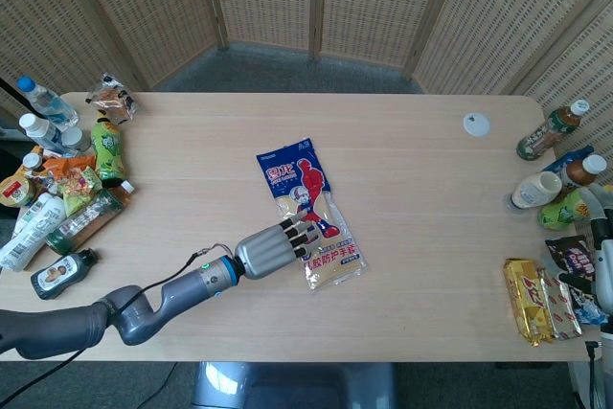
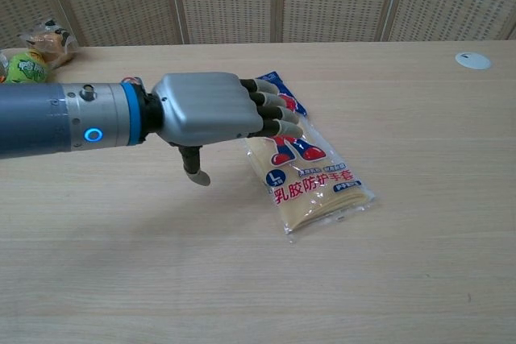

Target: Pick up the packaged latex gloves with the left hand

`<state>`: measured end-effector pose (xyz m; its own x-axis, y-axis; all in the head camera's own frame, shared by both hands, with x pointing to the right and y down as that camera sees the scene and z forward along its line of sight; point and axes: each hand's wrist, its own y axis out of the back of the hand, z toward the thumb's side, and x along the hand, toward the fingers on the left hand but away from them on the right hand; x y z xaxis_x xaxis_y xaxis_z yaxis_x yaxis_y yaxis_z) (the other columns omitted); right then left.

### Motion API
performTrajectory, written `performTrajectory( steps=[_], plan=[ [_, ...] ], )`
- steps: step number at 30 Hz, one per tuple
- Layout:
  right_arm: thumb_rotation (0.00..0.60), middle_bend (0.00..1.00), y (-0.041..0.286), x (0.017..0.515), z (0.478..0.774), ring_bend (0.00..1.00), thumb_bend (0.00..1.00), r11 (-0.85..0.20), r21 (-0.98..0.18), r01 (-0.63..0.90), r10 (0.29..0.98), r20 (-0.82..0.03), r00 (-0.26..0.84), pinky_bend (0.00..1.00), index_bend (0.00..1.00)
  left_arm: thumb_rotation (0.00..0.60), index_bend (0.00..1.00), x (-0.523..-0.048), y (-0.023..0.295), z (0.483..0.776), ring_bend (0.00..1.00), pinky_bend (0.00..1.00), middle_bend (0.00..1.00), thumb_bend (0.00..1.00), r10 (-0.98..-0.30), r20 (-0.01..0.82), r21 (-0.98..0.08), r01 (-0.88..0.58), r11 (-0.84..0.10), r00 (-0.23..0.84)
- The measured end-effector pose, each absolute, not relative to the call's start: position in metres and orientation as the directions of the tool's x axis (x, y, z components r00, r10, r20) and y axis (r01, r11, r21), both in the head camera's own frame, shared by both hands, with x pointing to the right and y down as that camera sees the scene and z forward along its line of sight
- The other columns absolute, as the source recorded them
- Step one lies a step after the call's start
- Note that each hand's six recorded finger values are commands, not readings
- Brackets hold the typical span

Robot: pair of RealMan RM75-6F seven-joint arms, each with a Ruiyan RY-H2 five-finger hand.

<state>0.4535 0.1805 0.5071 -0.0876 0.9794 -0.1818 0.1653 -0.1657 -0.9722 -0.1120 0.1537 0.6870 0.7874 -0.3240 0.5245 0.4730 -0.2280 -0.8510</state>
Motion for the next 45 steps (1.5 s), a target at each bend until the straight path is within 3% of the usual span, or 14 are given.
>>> performTrajectory(
  steps=[24, 36, 45],
  plan=[
    [0.6, 0.04, 0.177, 0.463, 0.502, 0.0, 0.15, -0.151, -0.969, 0.196, 0.977, -0.176, -0.117, 0.13, 0.09, 0.6, 0.0, -0.043, 0.164, 0.719, 0.0, 0.0, 0.0, 0.0, -0.372, 0.614, -0.789, 0.558, -0.256, 0.696],
    [0.6, 0.04, 0.177, 0.463, 0.501, 0.0, 0.15, -0.148, -0.968, 0.201, 0.978, -0.174, -0.118, 0.13, 0.08, 0.6, 0.0, -0.046, 0.176, 0.734, 0.0, 0.0, 0.0, 0.0, -0.394, 0.687, -0.726, 0.596, -0.342, 0.611],
    [0.6, 0.04, 0.178, 0.463, 0.499, 0.0, 0.15, -0.139, -0.969, 0.205, 0.978, -0.166, -0.123, 0.13, 0.08, 0.6, 0.0, -0.058, 0.182, 0.727, 0.0, 0.0, 0.0, 0.0, -0.389, 0.737, -0.675, 0.62, -0.4, 0.552]
  ],
)
